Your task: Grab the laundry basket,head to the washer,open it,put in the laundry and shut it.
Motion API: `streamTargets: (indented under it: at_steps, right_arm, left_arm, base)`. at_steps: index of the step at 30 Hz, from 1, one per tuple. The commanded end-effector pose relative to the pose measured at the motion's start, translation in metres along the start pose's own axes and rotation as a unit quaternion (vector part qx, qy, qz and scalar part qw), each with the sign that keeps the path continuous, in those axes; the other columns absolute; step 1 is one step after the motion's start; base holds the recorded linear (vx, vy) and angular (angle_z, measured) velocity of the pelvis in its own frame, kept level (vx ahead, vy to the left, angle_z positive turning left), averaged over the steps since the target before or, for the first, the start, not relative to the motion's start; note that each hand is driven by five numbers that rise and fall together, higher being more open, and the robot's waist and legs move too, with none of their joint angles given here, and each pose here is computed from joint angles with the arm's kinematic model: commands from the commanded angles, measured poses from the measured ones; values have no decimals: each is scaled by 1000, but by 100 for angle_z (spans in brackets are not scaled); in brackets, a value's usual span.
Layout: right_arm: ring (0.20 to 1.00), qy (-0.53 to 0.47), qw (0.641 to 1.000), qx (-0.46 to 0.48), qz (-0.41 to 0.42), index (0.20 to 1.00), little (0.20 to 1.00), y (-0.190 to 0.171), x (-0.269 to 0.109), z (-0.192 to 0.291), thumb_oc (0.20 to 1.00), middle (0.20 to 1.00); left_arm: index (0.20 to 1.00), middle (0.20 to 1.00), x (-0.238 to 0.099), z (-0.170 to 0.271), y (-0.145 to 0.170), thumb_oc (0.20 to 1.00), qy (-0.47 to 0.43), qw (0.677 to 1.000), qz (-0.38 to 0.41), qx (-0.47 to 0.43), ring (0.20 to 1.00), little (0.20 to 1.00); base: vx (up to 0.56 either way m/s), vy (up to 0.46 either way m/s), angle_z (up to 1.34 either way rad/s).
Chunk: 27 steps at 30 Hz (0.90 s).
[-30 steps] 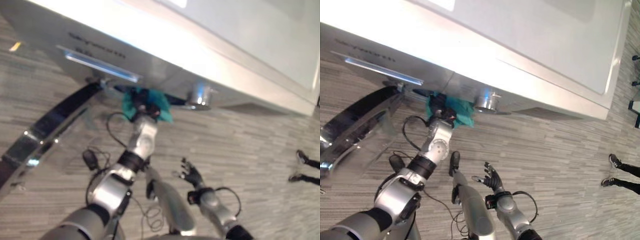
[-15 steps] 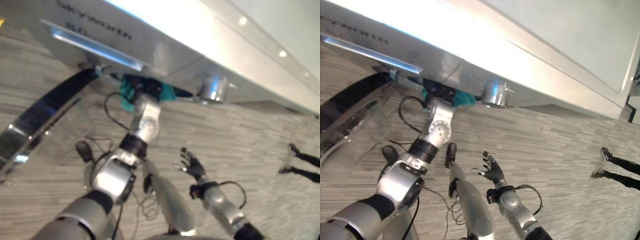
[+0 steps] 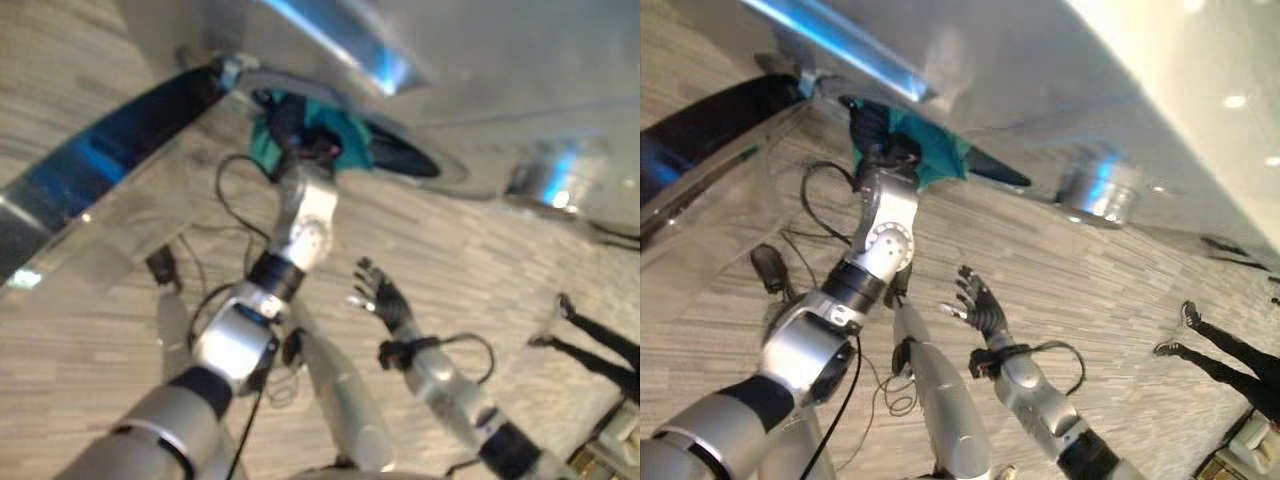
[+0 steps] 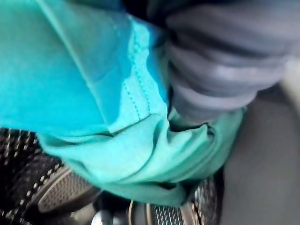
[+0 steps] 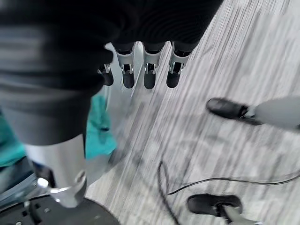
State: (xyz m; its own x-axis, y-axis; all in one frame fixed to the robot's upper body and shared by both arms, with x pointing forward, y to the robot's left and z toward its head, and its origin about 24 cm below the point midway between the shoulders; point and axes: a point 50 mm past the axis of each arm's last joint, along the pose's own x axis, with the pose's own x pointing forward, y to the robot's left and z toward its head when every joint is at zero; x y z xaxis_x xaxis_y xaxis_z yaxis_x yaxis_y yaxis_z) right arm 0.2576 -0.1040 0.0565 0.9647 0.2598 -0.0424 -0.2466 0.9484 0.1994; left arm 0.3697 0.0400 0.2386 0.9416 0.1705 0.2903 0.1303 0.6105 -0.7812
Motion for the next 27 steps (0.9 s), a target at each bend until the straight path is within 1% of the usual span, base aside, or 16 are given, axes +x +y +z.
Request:
streamTargets:
  at_steps: [1, 4, 5, 6, 7, 8, 12, 15, 20, 22, 27]
  right_arm:
    - [1000, -67, 997, 43, -11, 1000, 1000, -1, 2, 33, 1000, 1000]
    - [1000, -111, 992, 56, -2, 1000, 1000, 10, 13, 59, 1000, 1000]
    - [1000, -112, 992, 55, -2, 1000, 1000, 10, 13, 59, 1000, 1000]
    - [1000, -102, 993, 57, -8, 1000, 1000, 5, 9, 50, 1000, 1000]
    - [1000, -92, 995, 41, -11, 1000, 1000, 0, 7, 46, 1000, 1000]
    - [1000, -91, 995, 31, -13, 1000, 1000, -4, 7, 46, 1000, 1000]
    - [1000, -105, 994, 22, -10, 1000, 1000, -10, 4, 54, 1000, 1000]
    - [1000, -107, 994, 13, -5, 1000, 1000, -11, 3, 57, 1000, 1000]
    - [1000, -115, 993, 1, -5, 1000, 1000, -13, 1, 62, 1000, 1000]
    - [1000, -118, 993, -3, -4, 1000, 1000, -12, 1, 64, 1000, 1000]
    - [1000, -96, 995, 7, -6, 1000, 1000, -17, -3, 53, 1000, 1000]
  left_arm:
    - [200, 200, -8, -4, -34, 200, -1, 999, -40, -32, 200, 200]
    - [200, 200, -10, -9, -42, 200, 14, 998, -47, -35, 200, 200]
    - [200, 200, -9, -8, -43, 200, 13, 998, -48, -36, 200, 200]
    - [200, 200, -7, -4, -43, 200, 5, 998, -47, -42, 200, 200]
    - [200, 200, -2, 6, -51, 200, -14, 998, -53, -44, 200, 200]
    - [200, 200, 2, 12, -57, 200, -24, 997, -58, -44, 200, 200]
    - [200, 200, 14, 28, -62, 200, -46, 997, -53, -42, 200, 200]
    - [200, 200, 15, 31, -65, 200, -48, 996, -53, -51, 200, 200]
    - [200, 200, 12, 31, -83, 200, -46, 995, -68, -61, 200, 200]
    - [200, 200, 12, 31, -86, 200, -45, 995, -69, -63, 200, 200]
    - [200, 200, 13, 35, -105, 200, -48, 994, -90, -48, 200, 200]
  base:
    - [7, -39, 6]
    - [11, -2, 7]
    - [0, 0, 0]
    - [-18, 66, 2]
    - [-20, 72, 0]
    - [-14, 47, -1]
    - [5, 11, -5]
    - [3, -4, 1]
    - [2, -2, 1]
    - [0, 0, 0]
    - [0, 0, 0]
